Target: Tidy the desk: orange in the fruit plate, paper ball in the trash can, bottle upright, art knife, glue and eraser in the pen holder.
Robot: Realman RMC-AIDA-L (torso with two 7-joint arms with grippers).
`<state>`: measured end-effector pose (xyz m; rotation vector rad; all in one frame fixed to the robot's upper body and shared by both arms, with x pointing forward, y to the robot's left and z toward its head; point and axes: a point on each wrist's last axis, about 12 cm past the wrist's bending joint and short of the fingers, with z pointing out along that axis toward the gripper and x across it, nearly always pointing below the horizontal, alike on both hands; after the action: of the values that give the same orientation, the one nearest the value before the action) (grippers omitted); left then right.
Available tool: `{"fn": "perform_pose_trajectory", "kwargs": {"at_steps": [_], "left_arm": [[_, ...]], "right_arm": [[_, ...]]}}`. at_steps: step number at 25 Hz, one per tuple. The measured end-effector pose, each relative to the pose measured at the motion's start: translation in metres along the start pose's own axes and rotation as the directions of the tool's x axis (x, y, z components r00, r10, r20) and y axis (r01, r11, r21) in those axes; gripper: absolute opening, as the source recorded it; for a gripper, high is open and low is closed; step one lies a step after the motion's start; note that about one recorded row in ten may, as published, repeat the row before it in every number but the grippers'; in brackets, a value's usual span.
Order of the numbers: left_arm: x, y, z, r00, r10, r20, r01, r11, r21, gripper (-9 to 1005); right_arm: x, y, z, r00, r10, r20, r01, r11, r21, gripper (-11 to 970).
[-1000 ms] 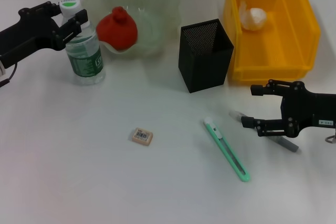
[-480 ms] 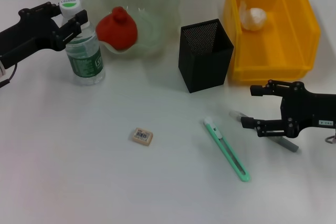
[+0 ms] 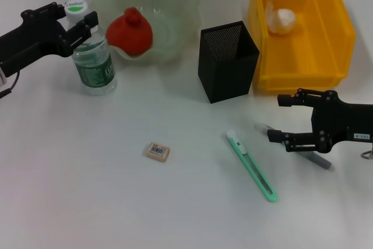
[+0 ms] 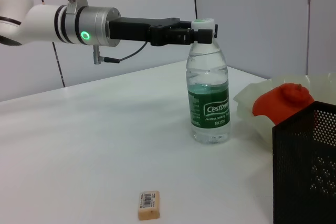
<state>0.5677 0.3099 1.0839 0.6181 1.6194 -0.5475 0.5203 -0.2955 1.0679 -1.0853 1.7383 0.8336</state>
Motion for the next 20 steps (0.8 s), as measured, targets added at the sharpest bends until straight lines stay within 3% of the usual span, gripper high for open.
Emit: {"fn": "perform_pose_trajectory", "kwargs": {"at_steps": [10,15,20], "left_arm": [[-0.0024,0.0003,0.0006,1.0,-0.005,0.018,0.005,1.0,-0.002,521],[-0.0034,0.0004,0.0001,1.0,-0.006,0.026,0.006,1.0,0.0,712],[-0.0038,0.0001,0.0,1.0,-0.009,0.029,0.009,1.0,0.003,779]], "right_arm": [[0.0003,-0.0005,0.0,1.0,0.001,-0.001,-0.001,1.0,0.004,807],[0.0005,-0.0004,-0.0003,1.0,0.001,-0.002,-0.001,1.0,0.006,806],[0.0006,-0.0003,-0.0004,1.0,0.001,-0.002,-0.001,1.0,0.006,804]]}}
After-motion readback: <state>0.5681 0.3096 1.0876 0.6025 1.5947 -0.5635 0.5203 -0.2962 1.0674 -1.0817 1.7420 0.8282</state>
